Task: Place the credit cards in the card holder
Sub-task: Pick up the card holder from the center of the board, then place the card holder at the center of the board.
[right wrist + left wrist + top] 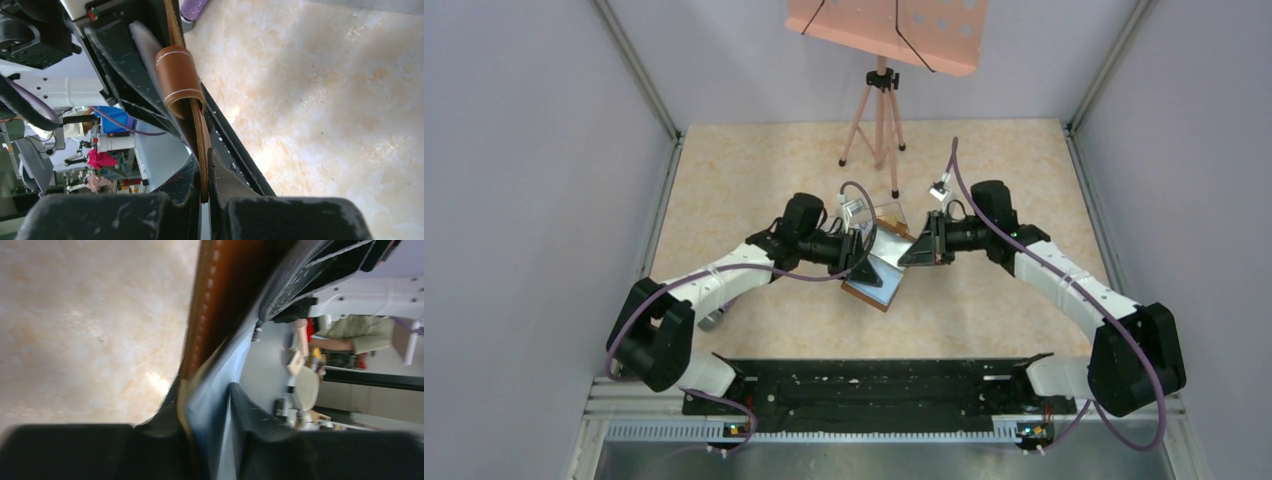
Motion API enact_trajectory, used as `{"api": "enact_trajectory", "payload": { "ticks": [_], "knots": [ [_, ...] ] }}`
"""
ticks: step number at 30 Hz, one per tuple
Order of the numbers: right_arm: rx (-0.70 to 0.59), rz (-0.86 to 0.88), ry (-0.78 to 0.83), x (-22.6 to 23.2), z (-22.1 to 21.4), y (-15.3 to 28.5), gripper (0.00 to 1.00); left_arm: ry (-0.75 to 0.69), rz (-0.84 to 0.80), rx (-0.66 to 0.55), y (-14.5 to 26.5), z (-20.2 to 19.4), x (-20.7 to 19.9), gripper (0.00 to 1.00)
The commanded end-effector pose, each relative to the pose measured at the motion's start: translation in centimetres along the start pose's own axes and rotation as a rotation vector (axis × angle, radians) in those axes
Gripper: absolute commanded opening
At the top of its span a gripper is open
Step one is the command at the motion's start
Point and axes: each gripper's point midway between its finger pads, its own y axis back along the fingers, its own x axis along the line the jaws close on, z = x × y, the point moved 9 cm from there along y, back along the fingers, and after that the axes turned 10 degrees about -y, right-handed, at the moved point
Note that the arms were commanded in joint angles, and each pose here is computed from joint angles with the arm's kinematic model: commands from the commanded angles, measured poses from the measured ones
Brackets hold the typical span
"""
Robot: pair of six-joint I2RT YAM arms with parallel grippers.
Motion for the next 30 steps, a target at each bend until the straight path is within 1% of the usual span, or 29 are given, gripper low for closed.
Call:
{"api": "enact_trajectory", "payload": {
  "ticks": [1,2,7,9,11,13,18,22,25,28,29,30],
  "knots": [
    [-0.042,0.102,0.063,3.2,1.5,1.4,0.00,-0.111,-0.170,-0.009,0.8,0.7,-2.3,0.11],
    [-0.040,0.110,0.054,3.2,1.5,1.5,0.00,-0.117,-0.156,-0.013,0.9,0.9,-2.3,0.01],
    [-0.014,0.204,0.002,3.7,1.3,2.0,0.00,-0.150,-0.067,-0.048,1.3,1.8,-2.6,0.00],
    [0.009,0.237,-0.015,3.9,1.0,2.2,0.00,-0.190,-0.053,-0.070,1.5,2.3,-2.9,0.00],
    [0.019,0.263,0.002,4.3,1.0,2.3,0.00,-0.238,-0.053,-0.094,1.7,2.6,-3.2,0.00],
    [0.033,0.278,0.004,4.4,0.8,2.5,0.00,-0.303,-0.065,-0.122,2.1,3.0,-3.8,0.00],
    [0.081,0.329,0.006,4.2,0.1,2.5,0.00,-0.521,-0.142,-0.197,3.5,3.3,-5.8,0.00],
    [0.112,0.352,-0.002,4.0,-0.1,2.5,0.00,-0.643,-0.219,-0.238,4.5,2.9,-7.2,0.00],
    [0.121,0.359,-0.006,4.1,0.0,2.5,0.00,-0.689,-0.280,-0.240,5.0,2.7,-8.1,0.00],
    [0.123,0.365,-0.002,4.3,0.1,2.6,0.00,-0.701,-0.299,-0.244,5.4,2.8,-8.8,0.00],
    [0.119,0.365,0.002,4.5,0.2,2.6,0.07,-0.681,-0.290,-0.236,5.3,2.8,-8.8,0.00],
    [0.114,0.363,0.006,4.6,0.2,2.7,0.18,-0.664,-0.281,-0.222,5.3,2.8,-8.6,0.00]
  ]
}}
